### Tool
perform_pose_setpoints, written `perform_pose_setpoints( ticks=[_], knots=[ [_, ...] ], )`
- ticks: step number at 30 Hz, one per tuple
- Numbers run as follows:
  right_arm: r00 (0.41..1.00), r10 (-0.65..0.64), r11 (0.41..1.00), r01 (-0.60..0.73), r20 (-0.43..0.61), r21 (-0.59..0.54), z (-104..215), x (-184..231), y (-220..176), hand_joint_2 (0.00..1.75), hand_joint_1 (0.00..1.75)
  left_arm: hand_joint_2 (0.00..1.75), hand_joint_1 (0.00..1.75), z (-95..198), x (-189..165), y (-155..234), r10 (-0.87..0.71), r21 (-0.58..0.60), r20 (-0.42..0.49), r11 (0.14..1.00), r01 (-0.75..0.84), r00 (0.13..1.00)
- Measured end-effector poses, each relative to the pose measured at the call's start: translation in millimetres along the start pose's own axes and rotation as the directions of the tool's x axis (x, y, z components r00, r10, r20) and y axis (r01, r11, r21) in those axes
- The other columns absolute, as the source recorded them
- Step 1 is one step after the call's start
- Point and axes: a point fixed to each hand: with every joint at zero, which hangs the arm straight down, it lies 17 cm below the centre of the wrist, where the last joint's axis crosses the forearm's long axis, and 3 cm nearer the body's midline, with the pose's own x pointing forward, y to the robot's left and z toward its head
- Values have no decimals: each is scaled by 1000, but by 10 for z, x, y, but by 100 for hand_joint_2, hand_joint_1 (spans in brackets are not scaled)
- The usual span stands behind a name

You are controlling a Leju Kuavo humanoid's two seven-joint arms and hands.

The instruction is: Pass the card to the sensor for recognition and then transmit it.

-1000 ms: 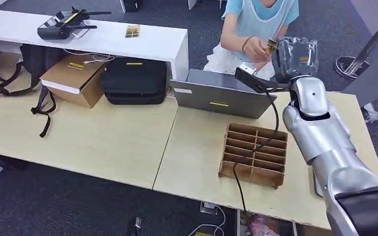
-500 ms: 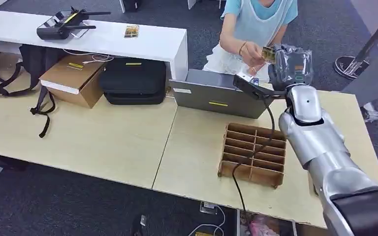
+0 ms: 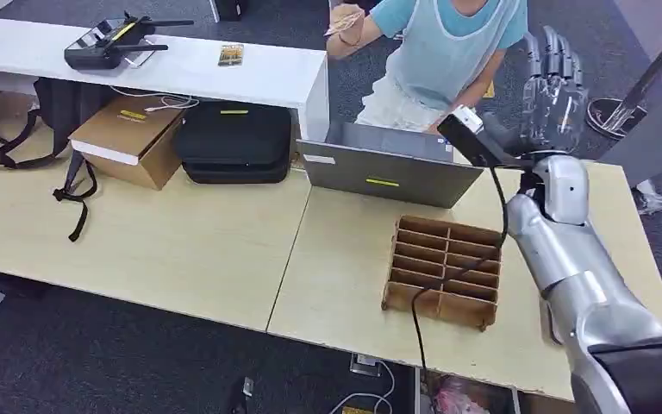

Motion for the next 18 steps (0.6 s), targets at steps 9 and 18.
perform_pose_setpoints(
  ticks=[9,18],
  knots=[
    [984,-150,988,153,-101,24,-139,-541,-316,175,0,175,0,-5,42,178,50,25,3,998,-50,999],
    [979,-144,987,152,-146,48,-148,-946,-518,175,0,175,0,-4,30,289,63,41,2,997,-63,998]
  ],
)
